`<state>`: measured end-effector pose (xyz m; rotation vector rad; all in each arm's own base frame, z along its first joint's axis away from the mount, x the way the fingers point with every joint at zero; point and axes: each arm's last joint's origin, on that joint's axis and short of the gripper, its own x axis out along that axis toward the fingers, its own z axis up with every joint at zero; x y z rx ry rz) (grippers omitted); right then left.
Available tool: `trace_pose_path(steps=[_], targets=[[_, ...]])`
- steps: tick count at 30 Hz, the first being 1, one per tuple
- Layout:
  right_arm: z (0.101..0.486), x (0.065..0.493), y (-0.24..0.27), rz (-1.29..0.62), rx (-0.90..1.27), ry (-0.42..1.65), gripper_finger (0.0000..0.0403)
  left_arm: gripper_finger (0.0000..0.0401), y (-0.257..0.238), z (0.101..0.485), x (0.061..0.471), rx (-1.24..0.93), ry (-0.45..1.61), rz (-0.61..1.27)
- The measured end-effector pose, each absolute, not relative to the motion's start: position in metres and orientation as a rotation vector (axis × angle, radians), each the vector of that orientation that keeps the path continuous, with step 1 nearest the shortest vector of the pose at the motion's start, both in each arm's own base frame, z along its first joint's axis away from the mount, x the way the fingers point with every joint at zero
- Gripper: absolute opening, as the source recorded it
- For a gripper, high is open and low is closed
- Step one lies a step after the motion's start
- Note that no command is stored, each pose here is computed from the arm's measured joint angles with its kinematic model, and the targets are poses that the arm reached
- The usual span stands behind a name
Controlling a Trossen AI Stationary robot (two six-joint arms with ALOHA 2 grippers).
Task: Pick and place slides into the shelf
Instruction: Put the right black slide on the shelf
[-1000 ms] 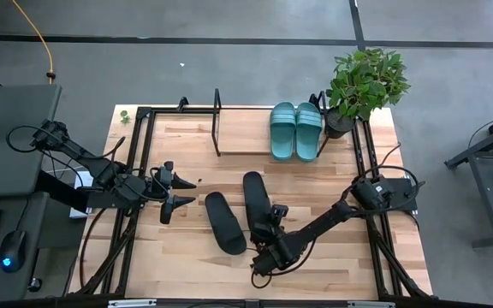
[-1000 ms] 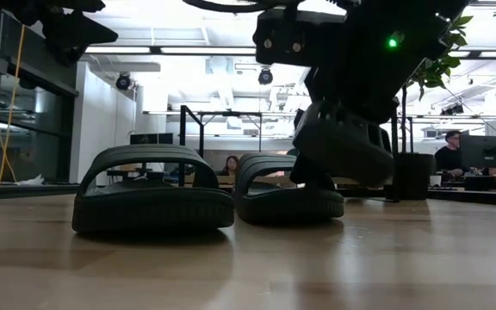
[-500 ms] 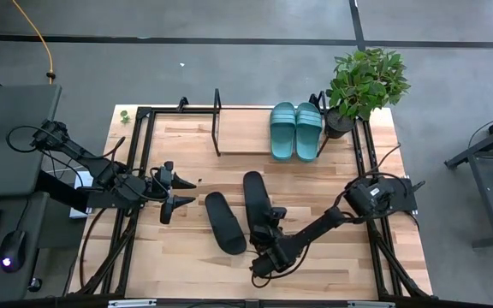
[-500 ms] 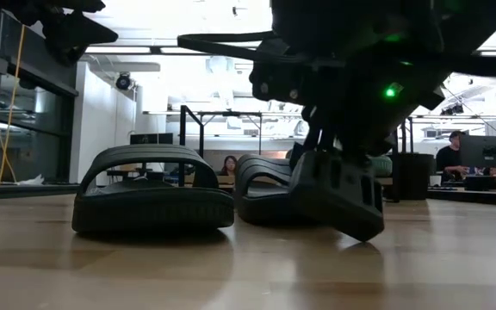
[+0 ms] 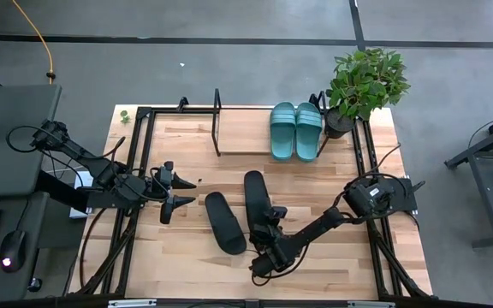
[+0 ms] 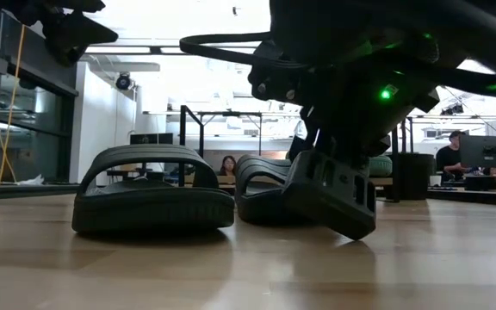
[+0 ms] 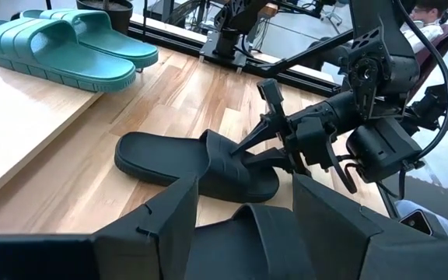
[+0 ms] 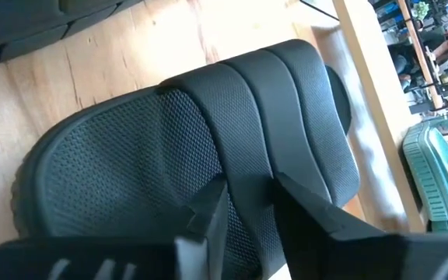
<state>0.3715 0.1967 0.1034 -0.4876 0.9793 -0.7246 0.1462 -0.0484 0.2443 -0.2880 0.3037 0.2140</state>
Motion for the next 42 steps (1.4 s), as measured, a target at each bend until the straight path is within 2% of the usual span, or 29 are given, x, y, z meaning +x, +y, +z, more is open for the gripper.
trace_pose_path(steps=[14,21,31,42], targets=[[0.103,0.371,0.197,-0.722,-0.459,0.993,0.0004,0.0193,-0.048,0.244,0.146,-0.288,0.303,0.214],[0.106,0.371,0.197,-0.721,-0.457,0.998,0.0001,0.0193,-0.048,0.244,0.146,-0.288,0.303,0.214],[0.144,0.367,0.193,-0.729,-0.419,0.934,0.0,0.0193,-0.048,0.244,0.146,-0.286,0.308,0.214],[0.15,0.367,0.175,-0.78,-0.482,0.977,0.0,0.0193,-0.048,0.24,0.144,-0.294,0.355,0.209]])
